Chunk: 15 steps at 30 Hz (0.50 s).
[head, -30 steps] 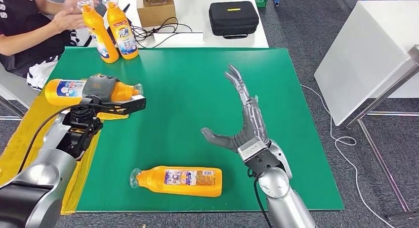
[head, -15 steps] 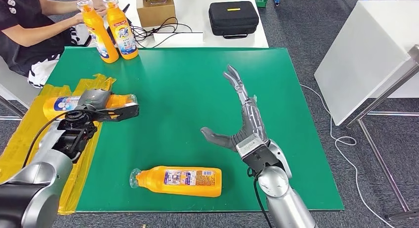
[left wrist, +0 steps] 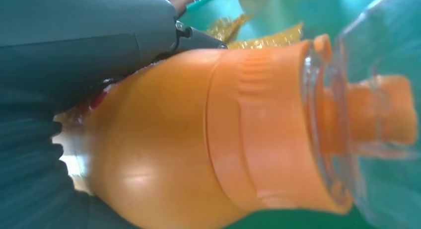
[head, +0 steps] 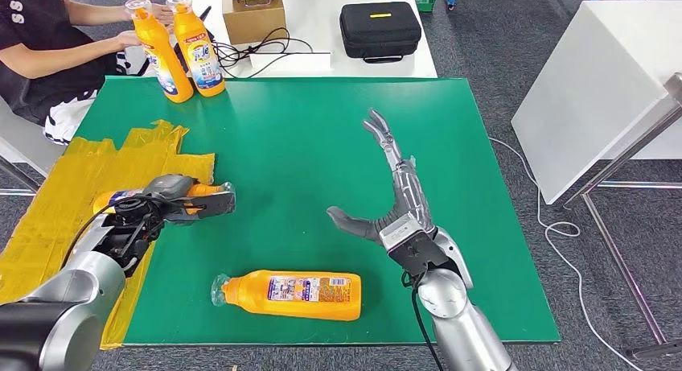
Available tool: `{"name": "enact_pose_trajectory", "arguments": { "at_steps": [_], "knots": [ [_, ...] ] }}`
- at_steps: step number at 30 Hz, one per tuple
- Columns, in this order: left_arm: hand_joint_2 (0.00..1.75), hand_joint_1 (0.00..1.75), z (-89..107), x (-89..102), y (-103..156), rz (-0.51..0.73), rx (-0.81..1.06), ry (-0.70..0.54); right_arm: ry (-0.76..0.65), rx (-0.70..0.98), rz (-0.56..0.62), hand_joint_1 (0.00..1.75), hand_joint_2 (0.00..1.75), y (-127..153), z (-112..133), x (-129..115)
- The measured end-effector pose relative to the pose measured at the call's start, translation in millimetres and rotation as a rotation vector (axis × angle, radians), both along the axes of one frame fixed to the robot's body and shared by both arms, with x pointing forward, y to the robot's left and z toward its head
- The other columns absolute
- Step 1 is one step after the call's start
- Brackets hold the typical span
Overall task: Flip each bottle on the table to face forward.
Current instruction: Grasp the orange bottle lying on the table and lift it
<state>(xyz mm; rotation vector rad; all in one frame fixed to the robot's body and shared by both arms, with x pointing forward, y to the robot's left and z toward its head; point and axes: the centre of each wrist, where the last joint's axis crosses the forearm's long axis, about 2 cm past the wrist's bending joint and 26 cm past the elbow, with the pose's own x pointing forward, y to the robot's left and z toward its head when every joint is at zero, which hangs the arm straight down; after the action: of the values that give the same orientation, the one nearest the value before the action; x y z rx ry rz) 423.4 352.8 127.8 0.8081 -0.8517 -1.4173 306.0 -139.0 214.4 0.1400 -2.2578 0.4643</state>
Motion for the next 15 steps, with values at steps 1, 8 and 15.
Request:
{"name": "enact_pose_trajectory", "arguments": {
  "at_steps": [1,8,15],
  "knots": [
    [1.75,0.04,-0.8,-0.2,-1,0.0,-0.001,0.005,0.001,-0.001,-0.003,0.0,1.75,0,-1,1],
    [1.75,0.0,-2.5,0.7,-10,-0.007,-0.012,0.016,0.005,-0.005,-0.019,0.0,1.75,-3,-4,6],
    [1.75,0.0,-2.0,2.0,-16,0.003,-0.01,0.018,0.011,-0.009,-0.023,0.0,1.75,-3,-6,9]
  ]
}}
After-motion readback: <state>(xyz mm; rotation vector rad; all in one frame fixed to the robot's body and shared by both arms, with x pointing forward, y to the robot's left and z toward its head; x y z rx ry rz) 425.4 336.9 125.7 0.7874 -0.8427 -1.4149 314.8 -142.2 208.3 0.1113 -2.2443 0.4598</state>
